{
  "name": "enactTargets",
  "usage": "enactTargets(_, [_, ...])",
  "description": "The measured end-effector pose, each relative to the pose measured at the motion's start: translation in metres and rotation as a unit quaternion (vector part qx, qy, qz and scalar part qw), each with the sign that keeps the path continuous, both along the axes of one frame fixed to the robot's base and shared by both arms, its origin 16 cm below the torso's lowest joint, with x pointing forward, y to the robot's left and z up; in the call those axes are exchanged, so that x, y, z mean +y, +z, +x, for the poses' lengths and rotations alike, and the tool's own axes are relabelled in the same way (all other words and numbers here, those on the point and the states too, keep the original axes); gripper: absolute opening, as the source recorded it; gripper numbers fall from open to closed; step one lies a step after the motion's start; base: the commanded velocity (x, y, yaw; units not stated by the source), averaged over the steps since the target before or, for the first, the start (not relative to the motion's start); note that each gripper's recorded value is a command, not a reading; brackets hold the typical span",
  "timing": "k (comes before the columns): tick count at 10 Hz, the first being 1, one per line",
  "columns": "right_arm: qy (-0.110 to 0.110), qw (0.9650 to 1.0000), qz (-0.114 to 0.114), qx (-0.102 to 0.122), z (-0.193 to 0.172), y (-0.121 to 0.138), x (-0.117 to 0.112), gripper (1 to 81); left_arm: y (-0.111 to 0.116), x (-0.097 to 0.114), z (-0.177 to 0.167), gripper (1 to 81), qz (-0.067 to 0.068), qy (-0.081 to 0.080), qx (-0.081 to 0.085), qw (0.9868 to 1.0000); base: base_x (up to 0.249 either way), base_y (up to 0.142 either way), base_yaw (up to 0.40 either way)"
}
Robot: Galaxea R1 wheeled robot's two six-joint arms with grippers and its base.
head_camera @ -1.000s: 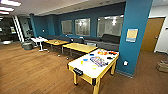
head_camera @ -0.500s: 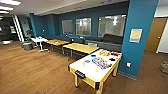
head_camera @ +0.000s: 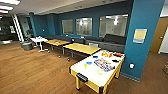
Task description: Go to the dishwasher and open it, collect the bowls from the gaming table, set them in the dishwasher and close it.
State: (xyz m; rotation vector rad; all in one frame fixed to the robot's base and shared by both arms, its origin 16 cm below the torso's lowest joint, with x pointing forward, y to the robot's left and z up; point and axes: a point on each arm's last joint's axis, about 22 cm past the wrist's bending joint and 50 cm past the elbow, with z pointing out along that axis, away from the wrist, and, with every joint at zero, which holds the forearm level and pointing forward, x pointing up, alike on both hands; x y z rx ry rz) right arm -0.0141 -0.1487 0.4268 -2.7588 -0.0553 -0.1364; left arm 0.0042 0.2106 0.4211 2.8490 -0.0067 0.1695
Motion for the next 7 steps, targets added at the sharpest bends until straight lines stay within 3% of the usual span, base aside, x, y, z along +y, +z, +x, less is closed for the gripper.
enactTargets(7, [0.0,1.0,0.0,0.001,-0.0008,0.0,0.0007,81.1,-0.0001,0.0002,-0.0008,81.1,0.0,0.0,0.001,1.0,0.17,0.097,0.0])
